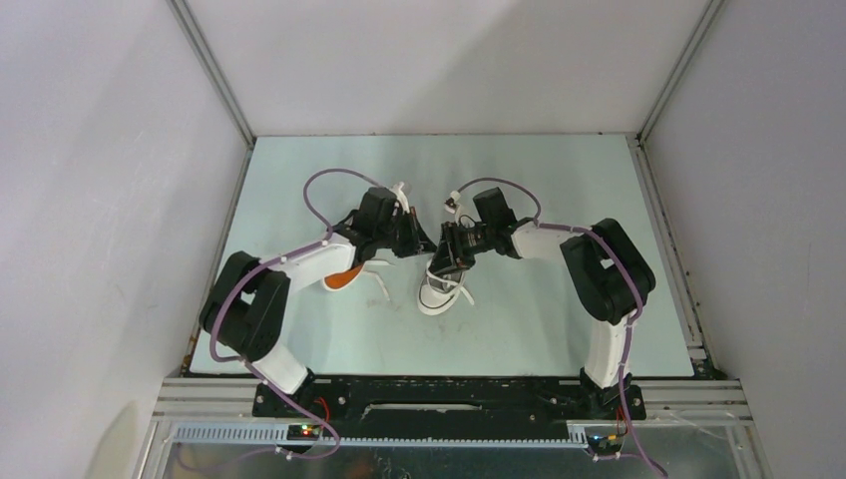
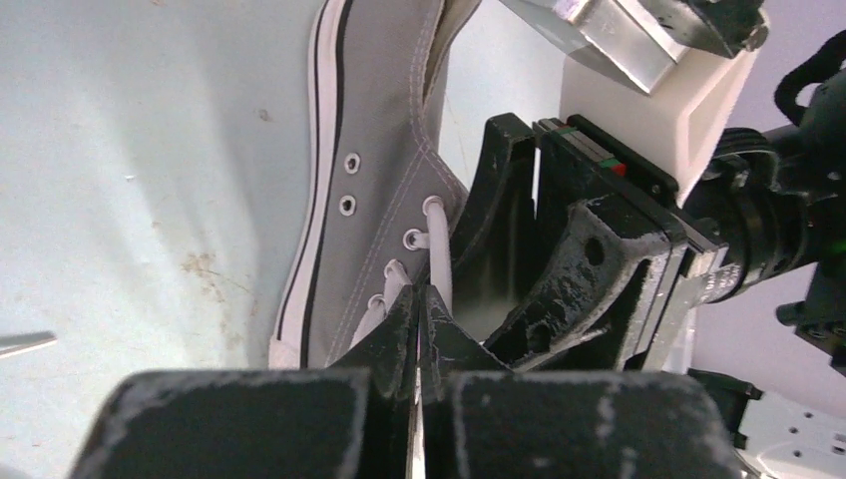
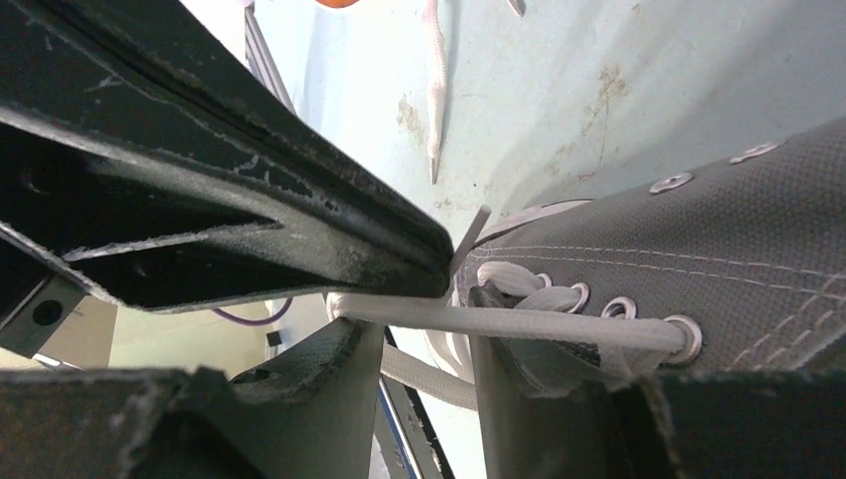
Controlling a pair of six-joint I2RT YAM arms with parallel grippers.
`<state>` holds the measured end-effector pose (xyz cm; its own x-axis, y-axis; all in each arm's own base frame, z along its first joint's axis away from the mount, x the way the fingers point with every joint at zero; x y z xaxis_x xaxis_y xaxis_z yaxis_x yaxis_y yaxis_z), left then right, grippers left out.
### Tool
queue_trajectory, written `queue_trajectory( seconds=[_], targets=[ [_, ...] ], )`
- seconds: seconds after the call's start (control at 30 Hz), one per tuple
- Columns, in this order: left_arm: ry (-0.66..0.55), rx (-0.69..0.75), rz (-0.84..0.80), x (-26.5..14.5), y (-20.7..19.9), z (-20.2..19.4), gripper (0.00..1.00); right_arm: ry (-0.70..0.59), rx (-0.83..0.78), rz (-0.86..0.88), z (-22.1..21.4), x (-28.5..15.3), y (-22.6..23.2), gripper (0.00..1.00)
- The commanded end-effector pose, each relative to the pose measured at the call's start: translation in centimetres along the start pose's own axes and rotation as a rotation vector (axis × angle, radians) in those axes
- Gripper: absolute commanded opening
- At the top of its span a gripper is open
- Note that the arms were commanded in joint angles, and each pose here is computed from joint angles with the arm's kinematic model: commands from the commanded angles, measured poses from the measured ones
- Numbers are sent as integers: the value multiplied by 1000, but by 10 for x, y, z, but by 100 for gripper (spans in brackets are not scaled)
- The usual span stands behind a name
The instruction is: Tie the shoes
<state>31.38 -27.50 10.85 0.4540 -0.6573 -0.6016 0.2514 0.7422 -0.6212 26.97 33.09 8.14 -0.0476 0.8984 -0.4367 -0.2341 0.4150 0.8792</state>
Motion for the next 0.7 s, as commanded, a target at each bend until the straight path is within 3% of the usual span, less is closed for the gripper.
queue_trajectory(
  seconds=[0.0,0.3,0.47,0.57,0.67],
  targets=[
    [-31,-70,-86,-1,-13,5,0,-21,-14,4,5,5,1,40],
    [-24,-161,-132,-3,-15,-6,0,-76,-38,30,12,9,10,33],
    [-41,-171,-136,-5,-15,-7,0,-93,-33,-9,13,7,7,4],
    [-56,-146,-84,-8,-6,-5,1,-113,-26,-57,13,0,3,1],
    [-75,-122,-42,-13,0,-3,9,-138,-10,-158,11,-13,-6,0]
  ],
)
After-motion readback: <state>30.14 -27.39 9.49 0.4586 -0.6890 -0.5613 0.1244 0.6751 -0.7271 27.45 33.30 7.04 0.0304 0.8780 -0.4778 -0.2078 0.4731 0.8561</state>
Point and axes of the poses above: each gripper's point midway between its finger pads, its own x axis out along the fingers, its own y axis along the line the jaws close on, z = x × y, the point moved 1 cm from there along -x, back along the fingers, and after that the axes turned 5 degrees about x, right-handed, at the moved point
